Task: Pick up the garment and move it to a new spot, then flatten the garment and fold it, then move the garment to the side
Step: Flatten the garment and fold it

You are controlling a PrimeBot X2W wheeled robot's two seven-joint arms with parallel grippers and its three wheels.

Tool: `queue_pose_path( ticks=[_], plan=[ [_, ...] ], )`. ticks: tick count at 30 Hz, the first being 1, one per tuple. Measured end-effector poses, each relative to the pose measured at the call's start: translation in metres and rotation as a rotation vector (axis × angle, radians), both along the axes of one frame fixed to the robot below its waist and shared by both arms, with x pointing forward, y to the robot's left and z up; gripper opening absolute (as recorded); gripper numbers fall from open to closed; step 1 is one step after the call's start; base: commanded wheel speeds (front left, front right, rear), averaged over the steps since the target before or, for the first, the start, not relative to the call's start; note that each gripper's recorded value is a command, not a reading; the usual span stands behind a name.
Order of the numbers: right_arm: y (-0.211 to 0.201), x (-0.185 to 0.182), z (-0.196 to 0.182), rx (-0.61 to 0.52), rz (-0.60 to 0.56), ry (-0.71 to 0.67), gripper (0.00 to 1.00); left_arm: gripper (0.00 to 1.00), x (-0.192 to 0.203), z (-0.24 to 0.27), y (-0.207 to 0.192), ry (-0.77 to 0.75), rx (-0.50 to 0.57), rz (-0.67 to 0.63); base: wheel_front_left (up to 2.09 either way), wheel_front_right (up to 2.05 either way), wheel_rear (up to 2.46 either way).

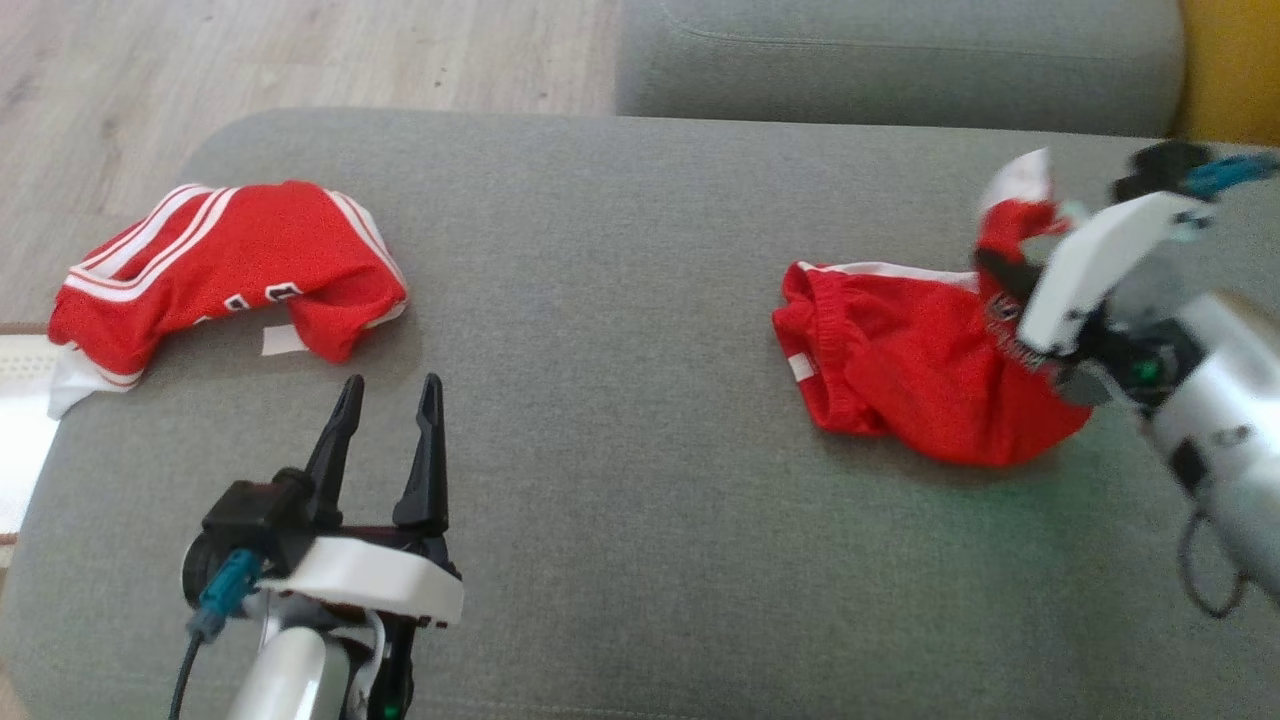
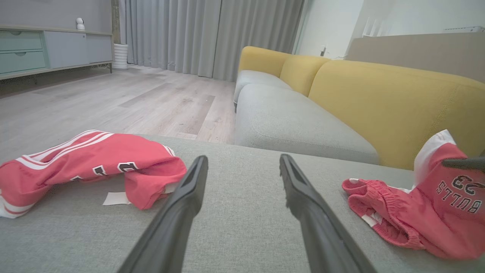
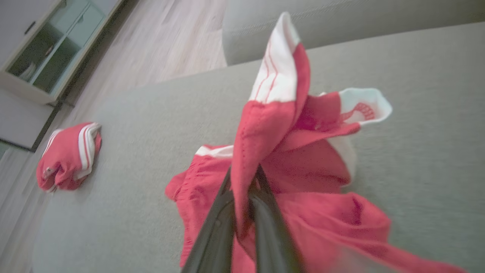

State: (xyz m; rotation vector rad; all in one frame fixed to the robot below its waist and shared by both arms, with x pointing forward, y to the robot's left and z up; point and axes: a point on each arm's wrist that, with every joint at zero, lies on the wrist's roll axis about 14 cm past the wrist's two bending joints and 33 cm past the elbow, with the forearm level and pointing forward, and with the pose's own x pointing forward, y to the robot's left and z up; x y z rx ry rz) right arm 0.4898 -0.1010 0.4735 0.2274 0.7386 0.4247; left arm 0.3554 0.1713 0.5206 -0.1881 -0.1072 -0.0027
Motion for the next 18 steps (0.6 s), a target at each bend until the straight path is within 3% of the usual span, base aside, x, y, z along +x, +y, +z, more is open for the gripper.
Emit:
queue_pose_path(
  ticks=[4, 13, 14, 15, 16, 17, 18],
  plan=[
    [0.033, -0.012, -0.017, -0.011, 0.072, 0.073, 0.00, 1.00, -0.003, -0.002, 0.004, 0.004, -0.002, 0.011, 0.00, 0.00, 0.00],
    [0.063, -0.020, -0.045, -0.019, 0.109, 0.167, 0.00, 1.00, -0.007, -0.015, 0.015, 0.044, -0.004, 0.049, 0.00, 0.00, 0.00],
    [0.066, -0.021, -0.048, -0.017, 0.112, 0.175, 0.21, 1.00, -0.008, -0.016, 0.016, 0.048, -0.005, 0.049, 0.00, 0.00, 0.00],
    [0.070, -0.022, -0.050, -0.011, 0.115, 0.181, 0.51, 1.00, -0.007, -0.017, 0.017, 0.051, -0.005, 0.052, 0.00, 0.00, 0.00],
    [0.074, -0.023, -0.050, 0.002, 0.117, 0.187, 0.90, 1.00, -0.007, -0.018, 0.017, 0.054, -0.005, 0.054, 0.00, 0.00, 0.00],
    [0.078, -0.024, -0.050, 0.017, 0.116, 0.191, 1.00, 1.00, -0.007, -0.019, 0.017, 0.057, -0.006, 0.054, 0.00, 0.00, 0.00],
    [0.081, -0.025, -0.049, 0.029, 0.115, 0.192, 1.00, 1.00, -0.006, -0.020, 0.017, 0.060, -0.006, 0.053, 0.00, 0.00, 0.00]
  ],
)
